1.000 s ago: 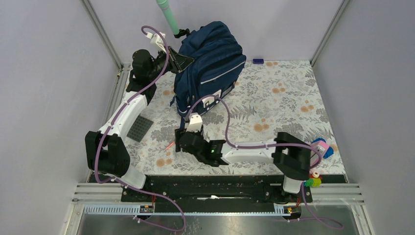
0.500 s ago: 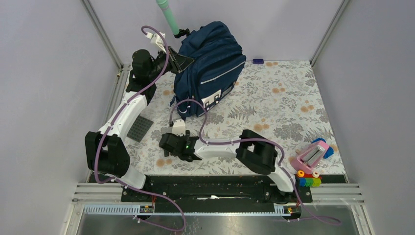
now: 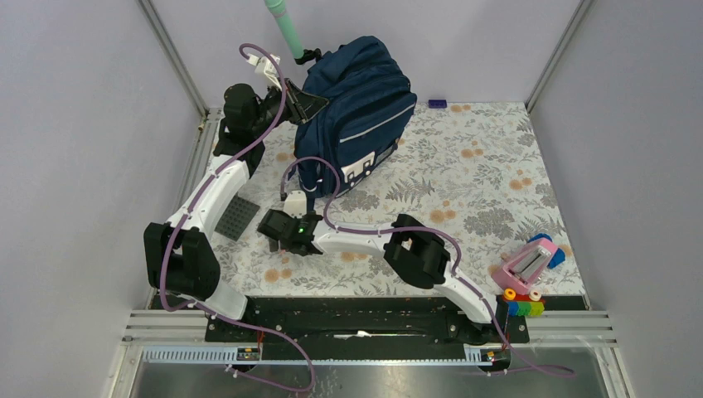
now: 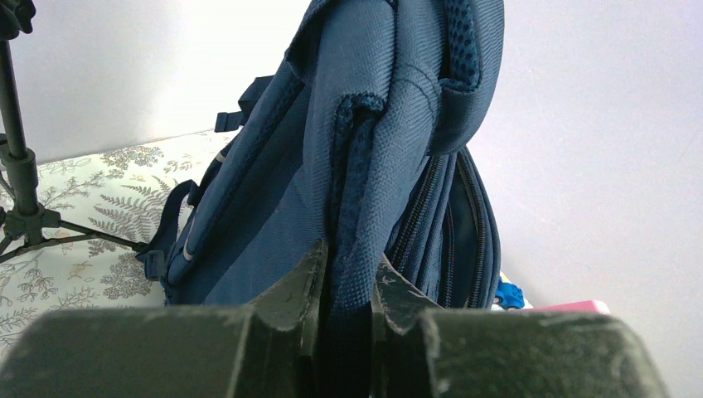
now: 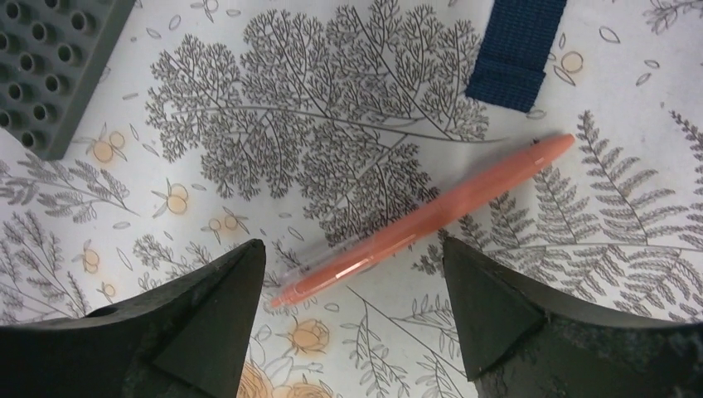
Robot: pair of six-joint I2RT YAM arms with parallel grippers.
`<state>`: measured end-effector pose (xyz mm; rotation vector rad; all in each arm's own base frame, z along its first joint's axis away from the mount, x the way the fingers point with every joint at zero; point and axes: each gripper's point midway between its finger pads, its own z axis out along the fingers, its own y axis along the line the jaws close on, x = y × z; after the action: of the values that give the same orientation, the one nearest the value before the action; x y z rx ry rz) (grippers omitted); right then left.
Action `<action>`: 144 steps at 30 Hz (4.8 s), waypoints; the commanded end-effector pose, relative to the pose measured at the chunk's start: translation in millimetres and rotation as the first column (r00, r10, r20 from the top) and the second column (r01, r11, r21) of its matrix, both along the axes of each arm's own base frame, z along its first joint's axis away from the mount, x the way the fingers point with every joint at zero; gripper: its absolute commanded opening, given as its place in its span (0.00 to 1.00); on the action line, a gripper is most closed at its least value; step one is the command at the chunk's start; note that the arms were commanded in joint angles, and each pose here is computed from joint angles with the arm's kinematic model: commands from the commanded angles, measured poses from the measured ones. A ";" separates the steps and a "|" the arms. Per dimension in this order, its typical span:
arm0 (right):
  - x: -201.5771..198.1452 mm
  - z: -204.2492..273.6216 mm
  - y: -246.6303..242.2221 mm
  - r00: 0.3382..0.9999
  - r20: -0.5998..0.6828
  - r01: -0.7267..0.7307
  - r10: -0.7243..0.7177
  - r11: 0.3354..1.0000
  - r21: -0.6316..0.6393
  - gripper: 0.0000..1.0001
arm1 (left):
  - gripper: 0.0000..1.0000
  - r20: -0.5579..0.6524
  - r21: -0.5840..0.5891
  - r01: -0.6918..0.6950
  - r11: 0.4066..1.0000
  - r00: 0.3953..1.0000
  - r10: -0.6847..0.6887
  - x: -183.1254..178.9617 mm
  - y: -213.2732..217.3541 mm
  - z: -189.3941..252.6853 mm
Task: Pack the student bag
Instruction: Pick up the stationery from the center of the board, then place the stationery in the student bag.
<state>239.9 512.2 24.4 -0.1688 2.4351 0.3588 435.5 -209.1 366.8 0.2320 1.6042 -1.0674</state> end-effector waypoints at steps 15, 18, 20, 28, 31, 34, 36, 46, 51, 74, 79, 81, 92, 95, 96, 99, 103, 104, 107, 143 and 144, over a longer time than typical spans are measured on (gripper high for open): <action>17.0 -36.2 -83.4 0.989 -0.066 -0.147 0.132 0.862 -0.484 0.64 | 0.00 0.272 -0.073 -0.020 0.997 0.961 0.039 -26.4 14.9 101.0; 11.9 -33.1 -93.8 0.986 -0.073 -0.165 0.147 0.887 -0.432 0.53 | 0.00 0.274 -0.069 -0.023 0.997 0.961 0.041 -26.5 15.3 101.1; 10.8 -28.6 -105.2 0.988 -0.075 -0.156 0.137 0.899 -0.410 0.51 | 0.00 0.273 -0.068 -0.025 0.997 0.961 0.043 -26.2 15.5 100.7; 14.3 -30.5 -126.6 0.973 -0.173 -0.196 0.154 0.944 -0.264 0.48 | 0.00 0.265 -0.067 -0.028 0.997 0.963 0.044 -23.2 15.7 97.4; 18.6 -35.9 -128.7 0.964 -0.171 -0.248 0.205 0.924 -0.290 0.46 | 0.00 0.262 -0.065 -0.030 0.997 0.964 0.046 -22.4 15.8 96.1; 24.1 -39.3 -127.1 0.950 -0.165 -0.306 0.267 0.901 -0.308 0.44 | 0.00 0.262 -0.061 -0.031 0.998 0.964 0.046 -22.2 15.9 95.3; 29.5 -37.6 -123.2 0.938 -0.160 -0.343 0.307 0.885 -0.314 0.44 | 0.00 0.261 -0.060 -0.031 0.998 0.964 0.046 -21.7 15.9 94.9; 28.2 -44.2 -92.1 0.857 -0.191 -0.514 0.479 0.822 -0.245 0.26 | 0.00 0.257 -0.058 -0.032 0.998 0.965 0.046 -20.5 15.7 93.3; 25.4 -39.5 -89.2 0.859 -0.185 -0.509 0.477 0.834 -0.214 0.03 | 0.00 0.257 -0.055 -0.033 0.998 0.965 0.046 -20.2 15.7 92.9; -32.0 172.2 -177.8 0.934 0.151 -0.345 0.323 0.926 0.154 0.00 | 0.00 0.246 -0.051 -0.036 0.998 0.968 0.047 -16.0 15.3 86.7; -1.7 277.8 -213.9 0.938 0.344 -0.154 0.043 0.941 0.302 0.00 | 0.00 0.251 -0.061 -0.029 0.998 0.967 0.043 -17.9 15.0 89.6; 13.8 318.1 -226.1 0.911 0.405 -0.079 -0.073 0.935 0.347 0.00 | 0.00 0.252 -0.064 -0.026 0.998 0.967 0.041 -18.6 14.6 90.3; 104.6 448.1 -242.4 0.666 0.405 0.135 -0.627 0.634 0.761 0.00 | 0.00 0.254 -0.071 -0.014 0.997 0.967 0.031 -20.6 12.8 91.4; 123.3 450.5 -237.8 0.673 0.328 0.150 -0.663 0.556 0.817 0.00 | 0.00 0.255 -0.071 -0.015 0.997 0.966 0.033 -20.1 13.4 91.2; 129.9 448.6 -239.3 0.674 0.293 0.161 -0.678 0.522 0.837 0.00 | 0.00 0.255 -0.070 -0.015 0.997 0.966 0.032 -20.2 13.0 91.1; 149.7 439.3 -242.3 0.683 0.174 0.199 -0.710 0.409 0.891 0.00 | 0.00 0.253 -0.071 -0.016 0.997 0.967 0.033 -19.6 13.0 90.4; 172.4 431.5 -239.1 0.688 0.080 0.229 -0.721 0.321 0.919 0.00 | 0.00 0.251 -0.074 -0.013 0.997 0.967 0.031 -18.9 12.6 89.9; 176.1 432.0 -239.2 0.685 0.069 0.233 -0.725 0.308 0.923 0.00 | 0.00 0.250 -0.073 -0.014 0.997 0.968 0.032 -18.7 13.0 89.7; 184.2 428.6 -239.3 0.668 0.039 0.272 -0.743 0.292 0.917 0.00 | 0.00 0.248 -0.074 -0.014 0.997 0.968 0.032 -18.1 12.7 89.1; 178.8 326.5 -226.4 0.676 -0.137 0.543 -0.725 0.363 0.758 0.34 | 0.00 0.261 -0.074 -0.015 0.997 0.965 0.034 -22.4 13.7 94.8; 178.1 328.3 -227.6 0.676 -0.129 0.539 -0.726 0.367 0.758 0.39 | 0.00 0.260 -0.073 -0.015 0.997 0.965 0.033 -22.2 13.7 94.5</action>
<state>427.7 290.3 339.4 1.0831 1.7119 0.8726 435.4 -203.3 367.5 0.2161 1.6121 -1.0613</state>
